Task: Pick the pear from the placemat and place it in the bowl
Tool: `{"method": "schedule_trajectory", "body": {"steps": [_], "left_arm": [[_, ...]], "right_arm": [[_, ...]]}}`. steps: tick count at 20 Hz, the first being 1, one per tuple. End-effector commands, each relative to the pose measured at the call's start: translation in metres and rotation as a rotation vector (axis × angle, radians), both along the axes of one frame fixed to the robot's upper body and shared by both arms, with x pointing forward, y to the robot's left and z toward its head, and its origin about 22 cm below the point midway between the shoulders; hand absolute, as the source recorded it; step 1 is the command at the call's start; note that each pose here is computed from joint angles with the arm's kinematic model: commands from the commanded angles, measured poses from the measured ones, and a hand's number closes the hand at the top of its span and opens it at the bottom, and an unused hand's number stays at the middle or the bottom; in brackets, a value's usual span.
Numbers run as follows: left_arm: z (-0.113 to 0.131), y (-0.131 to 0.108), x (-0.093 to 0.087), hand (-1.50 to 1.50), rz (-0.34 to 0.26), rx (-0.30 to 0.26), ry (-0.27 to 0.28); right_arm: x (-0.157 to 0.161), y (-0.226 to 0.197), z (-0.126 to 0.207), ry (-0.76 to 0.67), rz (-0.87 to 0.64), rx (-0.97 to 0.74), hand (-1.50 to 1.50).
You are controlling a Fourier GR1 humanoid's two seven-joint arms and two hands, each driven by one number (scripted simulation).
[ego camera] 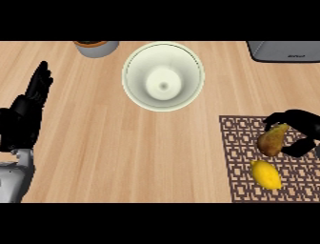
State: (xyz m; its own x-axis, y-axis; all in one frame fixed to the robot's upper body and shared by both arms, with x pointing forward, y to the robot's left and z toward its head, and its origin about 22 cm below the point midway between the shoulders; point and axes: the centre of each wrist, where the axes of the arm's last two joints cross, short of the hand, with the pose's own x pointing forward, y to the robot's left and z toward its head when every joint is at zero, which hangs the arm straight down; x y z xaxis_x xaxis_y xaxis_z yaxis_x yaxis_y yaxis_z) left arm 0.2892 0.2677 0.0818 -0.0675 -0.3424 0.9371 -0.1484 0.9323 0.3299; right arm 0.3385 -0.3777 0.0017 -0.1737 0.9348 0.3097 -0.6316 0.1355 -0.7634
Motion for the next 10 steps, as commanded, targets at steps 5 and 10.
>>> {"method": "schedule_trajectory", "body": {"steps": [5,10], "left_arm": [[0.001,-0.027,0.01,0.0,0.009,0.003,-0.005],[-0.003,0.009,-0.008,0.0,0.006,0.012,0.007]], "right_arm": [[0.007,0.035,-0.022,-0.05,0.05,0.043,1.5],[0.016,0.1,-0.028,-0.076,0.067,0.094,1.5]]}}
